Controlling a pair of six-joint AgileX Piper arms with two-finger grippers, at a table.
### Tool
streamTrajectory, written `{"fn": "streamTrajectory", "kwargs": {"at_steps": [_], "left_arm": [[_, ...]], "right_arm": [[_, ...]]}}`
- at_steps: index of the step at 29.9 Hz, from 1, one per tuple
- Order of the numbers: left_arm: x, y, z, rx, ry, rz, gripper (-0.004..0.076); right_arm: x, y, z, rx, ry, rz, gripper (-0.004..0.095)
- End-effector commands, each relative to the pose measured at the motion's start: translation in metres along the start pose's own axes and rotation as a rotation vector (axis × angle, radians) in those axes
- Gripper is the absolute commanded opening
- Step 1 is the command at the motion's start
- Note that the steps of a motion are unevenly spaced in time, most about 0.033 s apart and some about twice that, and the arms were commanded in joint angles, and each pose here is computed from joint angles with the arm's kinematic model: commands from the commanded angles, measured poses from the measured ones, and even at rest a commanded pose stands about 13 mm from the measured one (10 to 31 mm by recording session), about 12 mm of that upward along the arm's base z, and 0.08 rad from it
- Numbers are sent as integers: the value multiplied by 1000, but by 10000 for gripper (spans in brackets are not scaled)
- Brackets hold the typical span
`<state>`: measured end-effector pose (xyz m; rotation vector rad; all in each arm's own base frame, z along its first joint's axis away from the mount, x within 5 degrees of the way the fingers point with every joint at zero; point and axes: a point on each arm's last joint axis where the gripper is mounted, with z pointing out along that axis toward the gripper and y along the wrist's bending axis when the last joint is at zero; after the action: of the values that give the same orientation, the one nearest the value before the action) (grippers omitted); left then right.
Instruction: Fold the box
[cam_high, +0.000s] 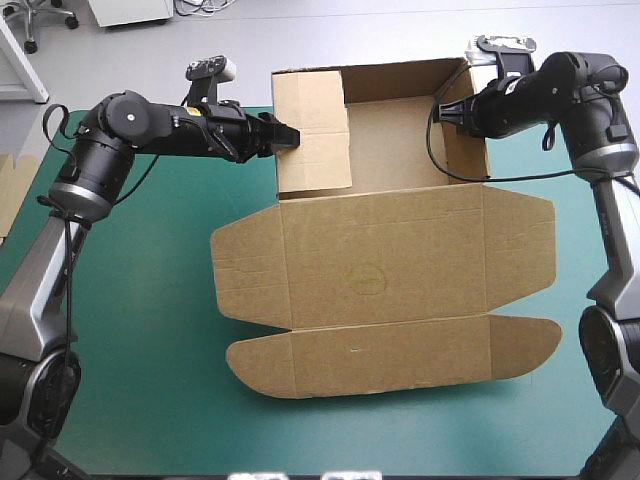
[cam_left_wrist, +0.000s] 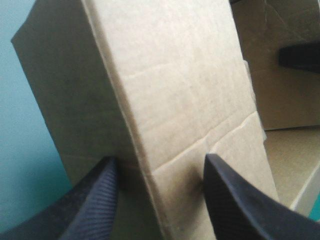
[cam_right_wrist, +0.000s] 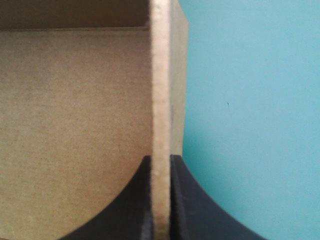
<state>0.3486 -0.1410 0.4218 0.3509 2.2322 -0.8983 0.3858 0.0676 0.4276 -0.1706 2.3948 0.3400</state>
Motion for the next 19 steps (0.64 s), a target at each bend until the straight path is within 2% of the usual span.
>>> {"fn": "streamTrajectory", "kwargs": {"at_steps": [1,8,19], "left_arm": [[-9,-27,-21,16,-78,34,349],[-10,-43,-14,-112,-12,114,347],[-16,-31,6,-292,141,111,347]], "right_arm": [[-10,19,-36,-109,-128,24,3],[-8,19,-36,-108,-107,30,4],[-5,21,-34,-82,-78,13,3]]}}
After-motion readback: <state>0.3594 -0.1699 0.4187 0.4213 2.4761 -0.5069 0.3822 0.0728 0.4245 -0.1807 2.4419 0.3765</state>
